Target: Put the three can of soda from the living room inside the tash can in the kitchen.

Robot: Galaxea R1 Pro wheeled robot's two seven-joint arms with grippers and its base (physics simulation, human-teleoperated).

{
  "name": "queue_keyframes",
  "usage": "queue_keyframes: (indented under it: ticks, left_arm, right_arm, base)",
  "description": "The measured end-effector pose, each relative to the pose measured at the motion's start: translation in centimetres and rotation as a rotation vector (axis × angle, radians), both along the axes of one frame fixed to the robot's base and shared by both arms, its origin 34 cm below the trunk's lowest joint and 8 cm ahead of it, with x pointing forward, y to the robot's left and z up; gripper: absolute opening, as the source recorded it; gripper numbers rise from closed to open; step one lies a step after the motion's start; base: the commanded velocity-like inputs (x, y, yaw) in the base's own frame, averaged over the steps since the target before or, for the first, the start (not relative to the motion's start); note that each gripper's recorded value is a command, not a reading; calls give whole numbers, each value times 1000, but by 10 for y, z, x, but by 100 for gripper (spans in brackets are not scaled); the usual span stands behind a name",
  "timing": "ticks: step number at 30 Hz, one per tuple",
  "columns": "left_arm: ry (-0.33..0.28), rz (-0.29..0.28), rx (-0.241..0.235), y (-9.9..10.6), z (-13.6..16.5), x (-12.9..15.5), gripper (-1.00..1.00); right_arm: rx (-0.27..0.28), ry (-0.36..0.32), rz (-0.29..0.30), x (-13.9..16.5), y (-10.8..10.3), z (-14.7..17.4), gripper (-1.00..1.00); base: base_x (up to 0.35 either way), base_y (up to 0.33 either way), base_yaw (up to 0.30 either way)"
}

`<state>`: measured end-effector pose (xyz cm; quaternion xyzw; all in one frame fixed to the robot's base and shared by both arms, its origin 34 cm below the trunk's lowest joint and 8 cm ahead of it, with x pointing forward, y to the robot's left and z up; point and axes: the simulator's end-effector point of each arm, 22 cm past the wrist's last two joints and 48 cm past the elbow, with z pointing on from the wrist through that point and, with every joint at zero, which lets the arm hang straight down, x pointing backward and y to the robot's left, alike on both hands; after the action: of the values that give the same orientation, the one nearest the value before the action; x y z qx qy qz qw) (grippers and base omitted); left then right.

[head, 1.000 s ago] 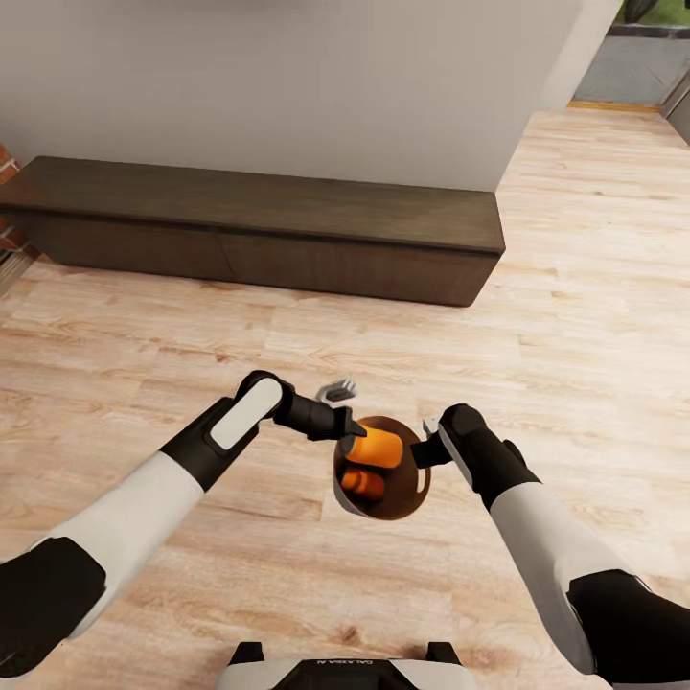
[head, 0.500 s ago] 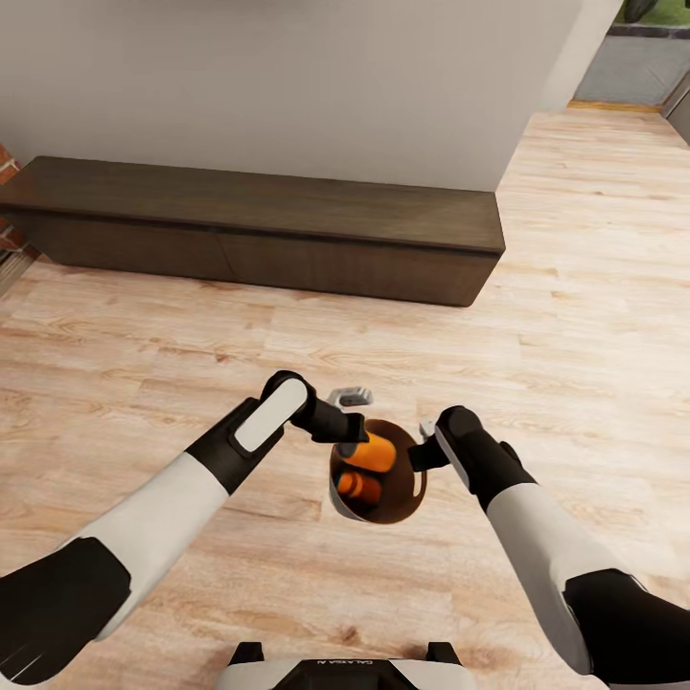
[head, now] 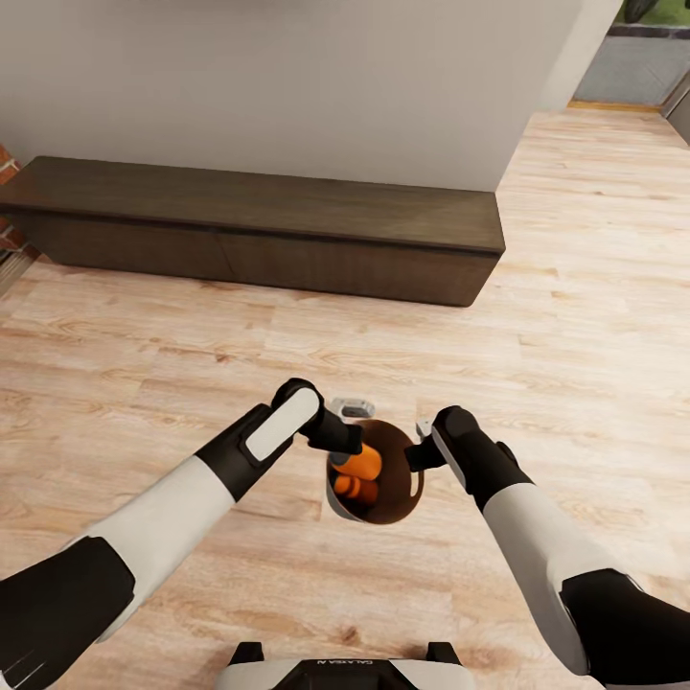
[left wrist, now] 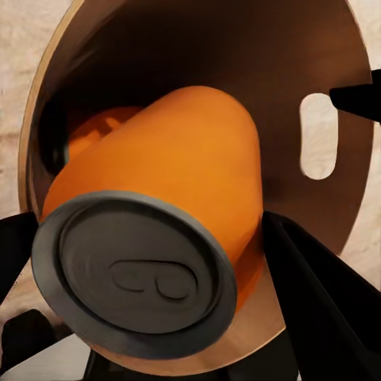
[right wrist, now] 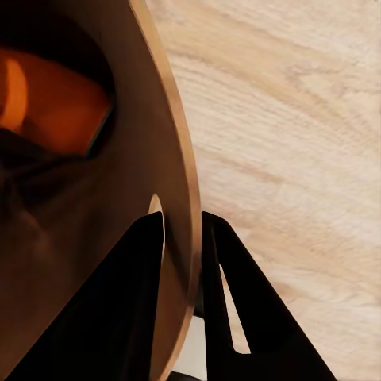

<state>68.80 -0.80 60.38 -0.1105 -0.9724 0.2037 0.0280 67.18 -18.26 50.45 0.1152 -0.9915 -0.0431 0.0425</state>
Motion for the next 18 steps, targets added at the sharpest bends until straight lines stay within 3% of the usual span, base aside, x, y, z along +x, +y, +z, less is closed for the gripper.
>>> queue_keyframes:
  ticks: [11,18]
  left_arm:
    - [-10,-30,37,2,-4,-5,-100]
    - [-8,-90,82,4,-14,-20,-100]
  right_arm:
    - [1,-1,5,0,3,0,-100]
    - [1,-1,8,0,4,0,-100]
  base:
    - [0,0,0]
    - [0,0,0]
